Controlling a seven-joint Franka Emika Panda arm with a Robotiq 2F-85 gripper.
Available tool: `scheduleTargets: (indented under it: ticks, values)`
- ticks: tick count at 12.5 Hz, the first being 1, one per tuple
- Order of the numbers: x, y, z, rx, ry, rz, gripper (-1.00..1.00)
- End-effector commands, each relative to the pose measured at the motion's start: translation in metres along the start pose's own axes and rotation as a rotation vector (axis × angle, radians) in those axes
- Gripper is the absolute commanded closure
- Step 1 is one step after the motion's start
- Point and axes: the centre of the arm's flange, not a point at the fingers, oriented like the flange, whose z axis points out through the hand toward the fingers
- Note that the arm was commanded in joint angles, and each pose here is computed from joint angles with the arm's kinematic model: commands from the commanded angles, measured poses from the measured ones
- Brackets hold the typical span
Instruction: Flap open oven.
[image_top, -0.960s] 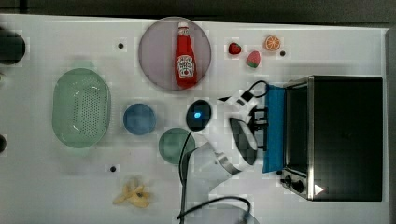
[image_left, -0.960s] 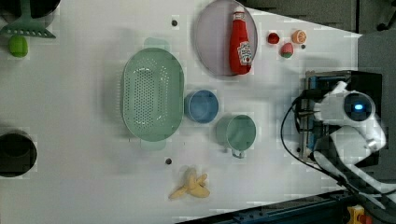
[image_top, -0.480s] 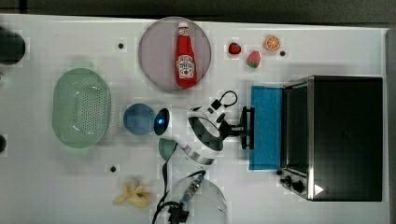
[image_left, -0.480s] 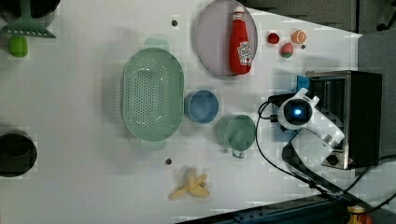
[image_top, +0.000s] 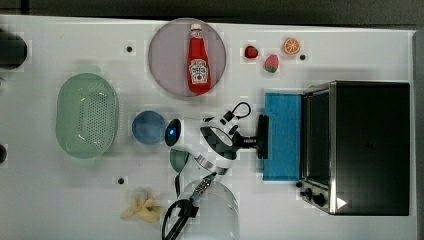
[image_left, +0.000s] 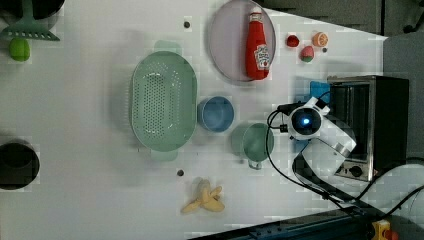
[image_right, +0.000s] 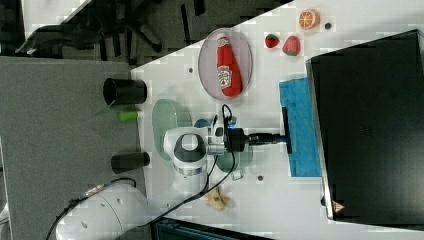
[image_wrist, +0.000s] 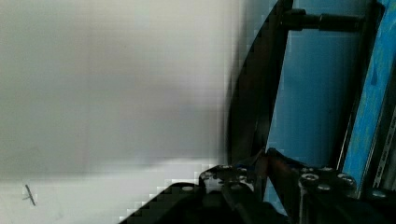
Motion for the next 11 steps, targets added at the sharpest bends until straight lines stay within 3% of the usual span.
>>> scheduleTargets:
  ticks: [1,2,4,7,11]
  values:
    - [0.029,0.027,-0.033,0.084,0.082,0.17,0.65]
    - [0.035,0.045,-0.053,0.142,0.096,0.255,0.65]
    - [0.041,0.092,-0.095,0.266,0.077,0.467,0.65]
    - [0.029,0.178,-0.151,0.447,-0.004,0.772,0.65]
    - [-0.012,0.265,-0.235,0.615,-0.059,0.947,0.65]
